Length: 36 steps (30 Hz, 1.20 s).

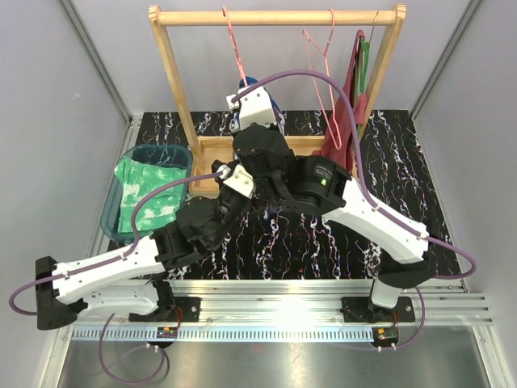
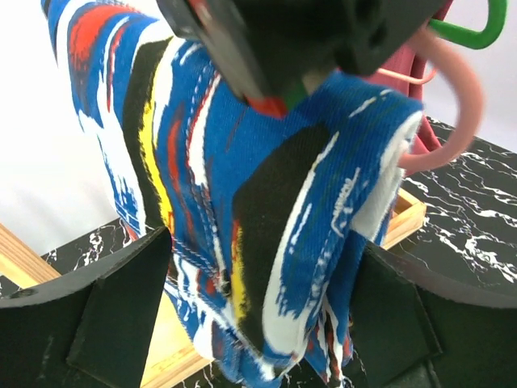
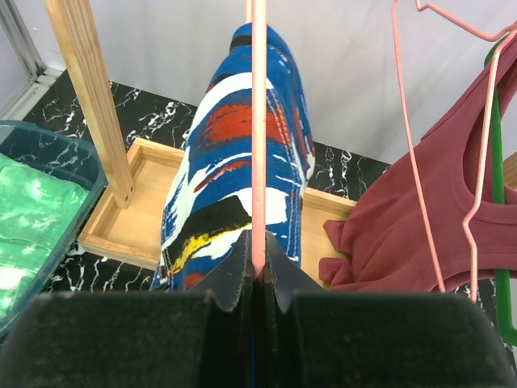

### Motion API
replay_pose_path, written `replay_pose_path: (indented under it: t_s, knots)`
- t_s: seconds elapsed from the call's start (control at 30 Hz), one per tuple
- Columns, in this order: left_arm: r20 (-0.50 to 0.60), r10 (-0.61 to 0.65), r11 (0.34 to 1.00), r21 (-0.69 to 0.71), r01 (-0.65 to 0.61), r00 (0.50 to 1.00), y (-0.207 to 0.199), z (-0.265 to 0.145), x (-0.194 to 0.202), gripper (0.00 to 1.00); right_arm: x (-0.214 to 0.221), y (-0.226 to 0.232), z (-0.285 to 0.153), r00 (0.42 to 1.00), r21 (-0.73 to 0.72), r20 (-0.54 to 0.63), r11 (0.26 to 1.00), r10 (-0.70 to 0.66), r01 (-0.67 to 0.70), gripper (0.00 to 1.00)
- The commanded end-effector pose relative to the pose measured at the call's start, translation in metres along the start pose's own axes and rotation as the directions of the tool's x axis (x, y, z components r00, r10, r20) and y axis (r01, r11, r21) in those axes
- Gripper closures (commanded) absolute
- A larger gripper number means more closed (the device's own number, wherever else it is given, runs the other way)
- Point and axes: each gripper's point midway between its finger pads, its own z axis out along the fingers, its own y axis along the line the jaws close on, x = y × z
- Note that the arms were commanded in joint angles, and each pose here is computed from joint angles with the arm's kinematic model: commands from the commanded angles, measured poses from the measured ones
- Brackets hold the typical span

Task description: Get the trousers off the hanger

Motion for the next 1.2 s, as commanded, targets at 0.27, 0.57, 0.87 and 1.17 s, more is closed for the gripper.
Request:
replay_pose_path:
  t_s: [0.27, 0.57, 0.87, 1.17]
  knots:
    - [0.065, -0.040, 0.981, -0.186, 0.051, 0.997, 0.029, 0.007, -0.020, 0.51, -0.035, -0.014, -0.012, 0.974, 0.003, 0.077, 0.977, 0.214, -0.215, 1.00]
    - [0.087, -0.102, 0.983, -0.144, 0.114, 0.991, 0.029, 0.001, -0.033, 0.60, -0.005, -0.008, 0.020, 0.982, 0.029, -0.013, 0.982, 0.187, -0.186, 1.00]
    - [0.062, -0.093, 0.973, -0.208, 0.104, 0.994, 0.045, -0.001, -0.024, 0.44, 0.000, -0.002, 0.028, 0.979, 0.004, -0.046, 0.980, 0.198, -0.198, 1.00]
    - [0.051, -0.130, 0.982, -0.128, 0.136, 0.990, 0.020, 0.017, -0.008, 0.31, -0.007, 0.002, 0.021, 0.971, -0.049, -0.046, 0.970, 0.234, -0.236, 1.00]
